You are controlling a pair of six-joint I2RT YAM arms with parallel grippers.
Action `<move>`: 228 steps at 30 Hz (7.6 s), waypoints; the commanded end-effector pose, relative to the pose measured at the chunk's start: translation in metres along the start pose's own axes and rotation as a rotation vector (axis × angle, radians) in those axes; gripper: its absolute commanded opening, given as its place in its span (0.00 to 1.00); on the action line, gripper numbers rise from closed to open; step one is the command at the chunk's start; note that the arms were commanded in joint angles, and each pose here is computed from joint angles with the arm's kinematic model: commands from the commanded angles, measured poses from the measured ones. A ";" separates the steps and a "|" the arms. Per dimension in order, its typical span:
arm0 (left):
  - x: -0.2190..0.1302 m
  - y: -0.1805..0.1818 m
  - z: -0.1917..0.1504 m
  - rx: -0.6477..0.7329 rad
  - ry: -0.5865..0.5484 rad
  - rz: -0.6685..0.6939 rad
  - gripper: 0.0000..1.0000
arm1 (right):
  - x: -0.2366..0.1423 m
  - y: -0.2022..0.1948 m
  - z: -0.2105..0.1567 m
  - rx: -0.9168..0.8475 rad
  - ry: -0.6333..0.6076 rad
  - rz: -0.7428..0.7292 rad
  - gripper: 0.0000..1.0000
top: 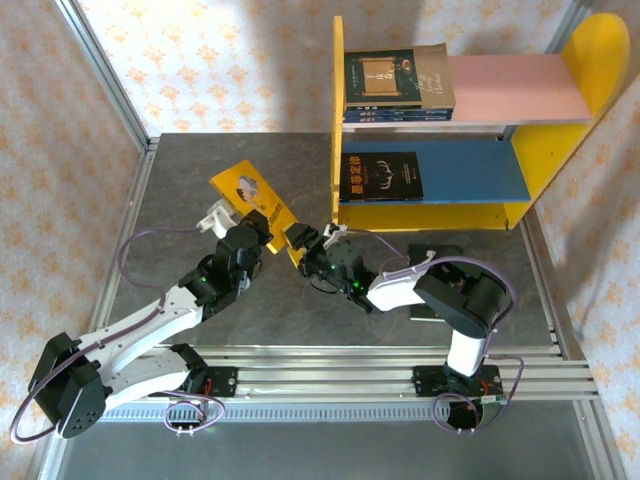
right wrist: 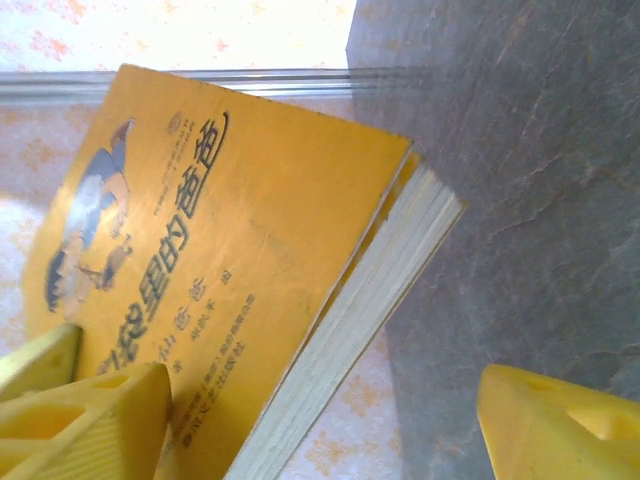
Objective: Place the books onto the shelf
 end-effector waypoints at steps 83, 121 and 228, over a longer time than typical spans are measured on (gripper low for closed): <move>-0.038 -0.025 0.042 0.197 -0.071 0.031 0.54 | -0.273 0.123 0.174 -0.552 -0.094 -0.090 0.14; 0.006 -0.040 0.009 0.235 0.067 0.045 0.56 | -0.213 0.095 0.310 -0.524 -0.105 0.046 0.14; 0.020 -0.039 -0.003 0.240 0.103 0.058 0.56 | -0.127 -0.033 0.366 -0.539 0.240 -0.363 0.43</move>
Point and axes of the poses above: each hand's point on the last joint's axis, 136 mm out from that joint toward the fingers, its own x axis out along the fingers, its own y axis along the line the jaws close on, z = x × y, the point moved 2 cm from there along -x, back along the fingers, and after that the axes turned 13 degrees about -x, right-handed, at the moved point
